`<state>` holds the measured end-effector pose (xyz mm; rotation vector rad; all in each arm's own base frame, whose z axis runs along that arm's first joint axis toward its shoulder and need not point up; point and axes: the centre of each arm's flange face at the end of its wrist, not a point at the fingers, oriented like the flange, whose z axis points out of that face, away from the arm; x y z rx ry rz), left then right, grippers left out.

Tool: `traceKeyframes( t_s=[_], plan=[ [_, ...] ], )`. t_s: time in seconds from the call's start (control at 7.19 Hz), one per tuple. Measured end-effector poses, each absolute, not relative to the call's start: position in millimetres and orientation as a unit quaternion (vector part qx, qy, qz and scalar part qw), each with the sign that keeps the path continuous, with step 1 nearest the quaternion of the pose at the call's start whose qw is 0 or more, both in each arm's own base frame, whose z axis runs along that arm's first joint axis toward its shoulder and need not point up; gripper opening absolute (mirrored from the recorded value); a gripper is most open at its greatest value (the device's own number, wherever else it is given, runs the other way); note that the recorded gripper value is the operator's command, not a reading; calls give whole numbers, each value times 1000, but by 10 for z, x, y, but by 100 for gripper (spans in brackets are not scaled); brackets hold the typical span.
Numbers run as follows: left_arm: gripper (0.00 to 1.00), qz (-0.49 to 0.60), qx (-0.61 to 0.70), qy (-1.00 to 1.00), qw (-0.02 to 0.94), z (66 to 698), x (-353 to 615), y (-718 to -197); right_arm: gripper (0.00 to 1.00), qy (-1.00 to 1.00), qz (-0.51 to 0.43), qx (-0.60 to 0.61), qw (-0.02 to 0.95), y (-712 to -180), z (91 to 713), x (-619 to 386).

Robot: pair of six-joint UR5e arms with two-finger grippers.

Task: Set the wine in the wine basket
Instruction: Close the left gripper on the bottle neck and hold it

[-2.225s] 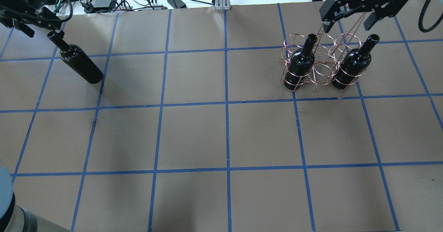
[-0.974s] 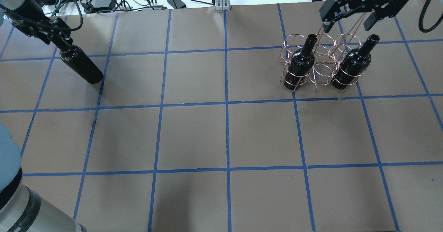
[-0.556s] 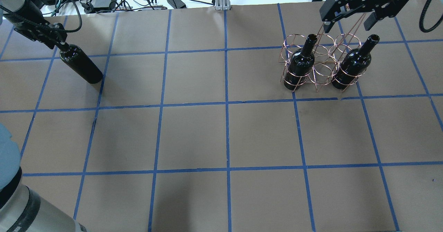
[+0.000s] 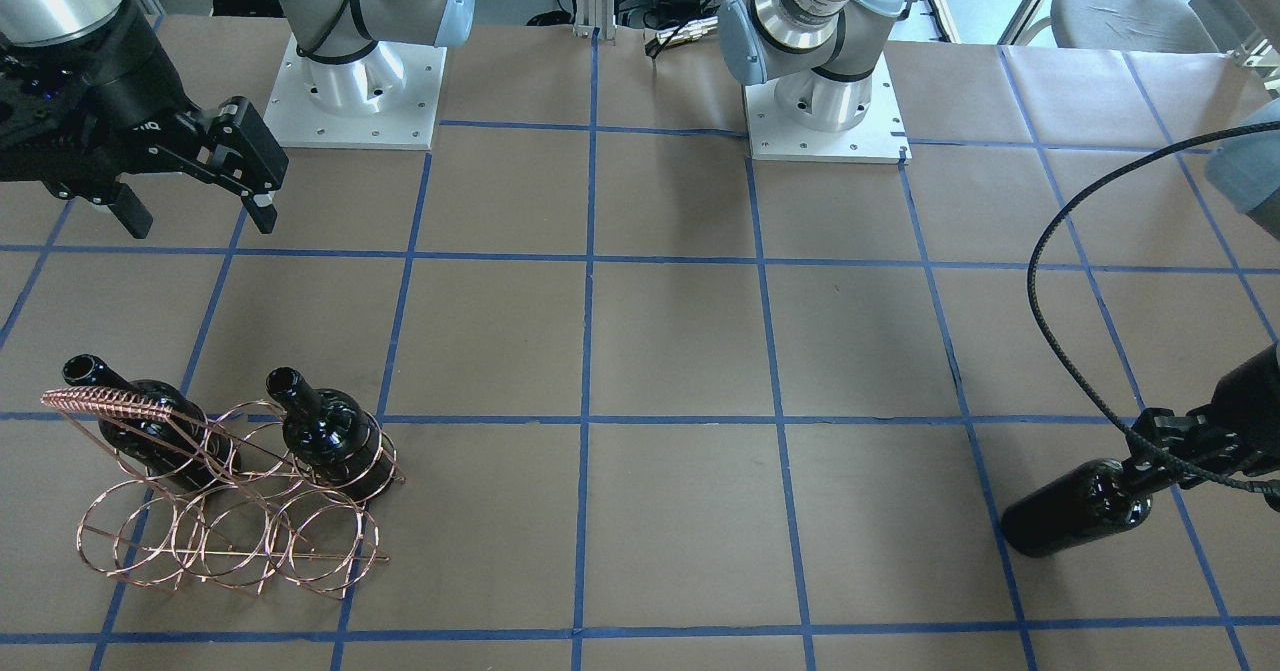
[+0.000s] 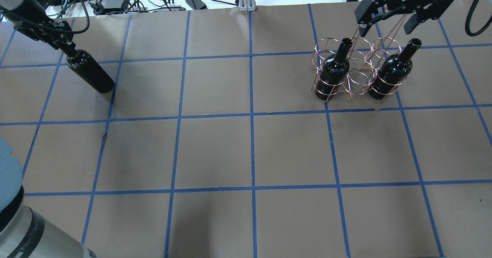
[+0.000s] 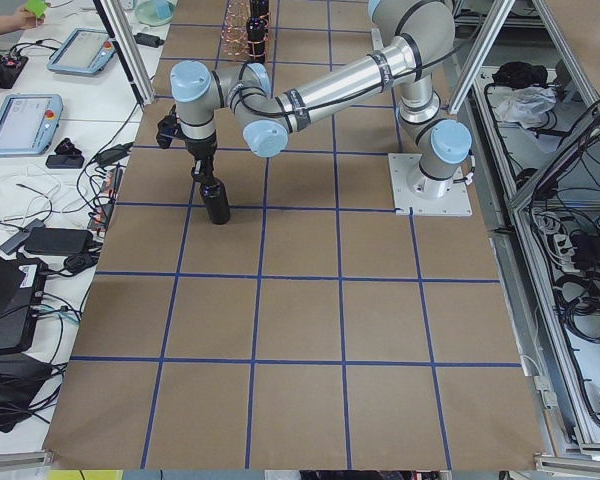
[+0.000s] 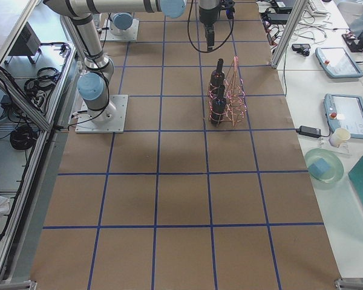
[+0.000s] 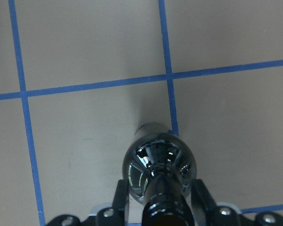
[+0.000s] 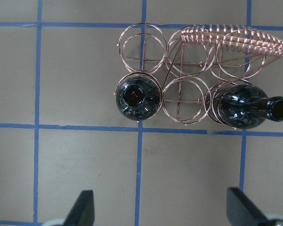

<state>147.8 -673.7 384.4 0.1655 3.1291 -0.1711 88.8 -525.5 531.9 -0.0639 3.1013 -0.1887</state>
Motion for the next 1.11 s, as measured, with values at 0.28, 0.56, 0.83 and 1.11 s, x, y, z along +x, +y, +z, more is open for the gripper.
traceKeyframes(
  t_s=[0.28, 0.56, 0.83, 1.11],
  plan=[
    [0, -56, 53, 997, 1, 3838, 1480, -6739, 100, 998, -61, -21, 17, -5256, 5319, 888],
    [0, -37, 52, 998, -6, 3786, 1464, -6689, 100, 998, -60, -21, 17, -5254, 5317, 889],
    [0, -29, 51, 998, -13, 3838, 1413, -6638, 100, 998, -60, -21, 18, -5248, 5310, 890],
    [0, -43, 32, 998, -20, 4115, 1153, -6579, 100, 998, -59, -21, 18, -5247, 5304, 893]
  ],
)
